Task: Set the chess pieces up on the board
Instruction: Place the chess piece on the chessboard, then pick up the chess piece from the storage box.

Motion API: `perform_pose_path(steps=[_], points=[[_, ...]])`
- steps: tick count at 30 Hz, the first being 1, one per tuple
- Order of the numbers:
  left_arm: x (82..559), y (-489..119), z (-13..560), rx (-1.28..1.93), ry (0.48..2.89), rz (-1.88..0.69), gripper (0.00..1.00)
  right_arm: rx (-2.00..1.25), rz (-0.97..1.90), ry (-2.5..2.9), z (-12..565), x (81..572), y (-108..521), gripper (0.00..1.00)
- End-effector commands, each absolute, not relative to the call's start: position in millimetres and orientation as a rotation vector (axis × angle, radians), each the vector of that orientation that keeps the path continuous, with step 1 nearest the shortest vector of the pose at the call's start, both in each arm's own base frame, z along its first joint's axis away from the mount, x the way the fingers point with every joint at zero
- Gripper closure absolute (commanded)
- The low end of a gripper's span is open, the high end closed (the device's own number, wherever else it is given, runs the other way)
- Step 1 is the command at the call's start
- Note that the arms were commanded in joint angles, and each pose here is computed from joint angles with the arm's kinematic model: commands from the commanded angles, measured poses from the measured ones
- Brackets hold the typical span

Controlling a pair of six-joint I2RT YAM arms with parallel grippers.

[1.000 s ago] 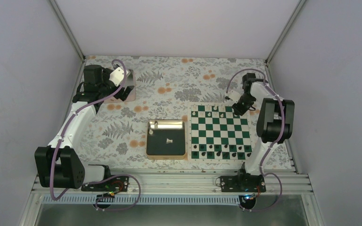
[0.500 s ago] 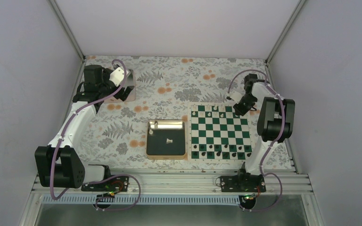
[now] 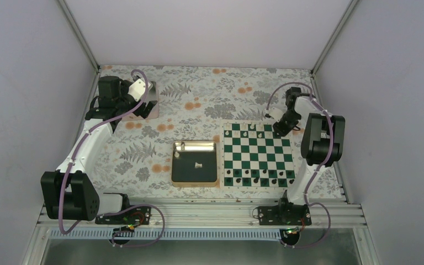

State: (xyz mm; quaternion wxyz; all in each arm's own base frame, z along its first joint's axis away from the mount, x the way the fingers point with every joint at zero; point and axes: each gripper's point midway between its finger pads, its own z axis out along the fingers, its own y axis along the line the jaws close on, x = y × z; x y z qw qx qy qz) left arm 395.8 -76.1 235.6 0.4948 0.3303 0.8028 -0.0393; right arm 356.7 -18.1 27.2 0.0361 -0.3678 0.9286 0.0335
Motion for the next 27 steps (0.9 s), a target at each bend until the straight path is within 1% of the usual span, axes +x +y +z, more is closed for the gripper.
perform_pose_path(steps=[1,5,9,15,19,24,27], points=[[397.1,-78.3,241.0,0.818,1.922,-0.104,0.0,-1.102,0.066,2.777,70.5,363.2,-18.9,0.76],[396.9,-78.8,241.2,0.819,1.921,-0.107,0.0,-1.123,0.032,2.699,114.9,365.3,-7.4,0.76],[396.1,-78.5,242.8,0.818,1.918,-0.105,0.0,-1.188,0.023,2.61,156.9,362.5,21.4,0.75],[395.4,-79.7,244.8,0.82,1.912,-0.108,0.0,-1.356,-0.02,2.414,205.4,355.7,99.9,0.73],[394.8,-78.5,246.9,0.816,1.909,-0.102,0.0,-1.511,0.002,2.275,213.8,345.1,167.7,0.71],[395.4,-78.0,245.9,0.815,1.911,-0.098,0.0,-1.73,0.058,2.138,192.4,323.3,249.8,0.68],[395.3,-77.9,246.4,0.814,1.909,-0.097,0.0,-1.869,0.105,2.08,176.0,299.5,289.5,0.68]])
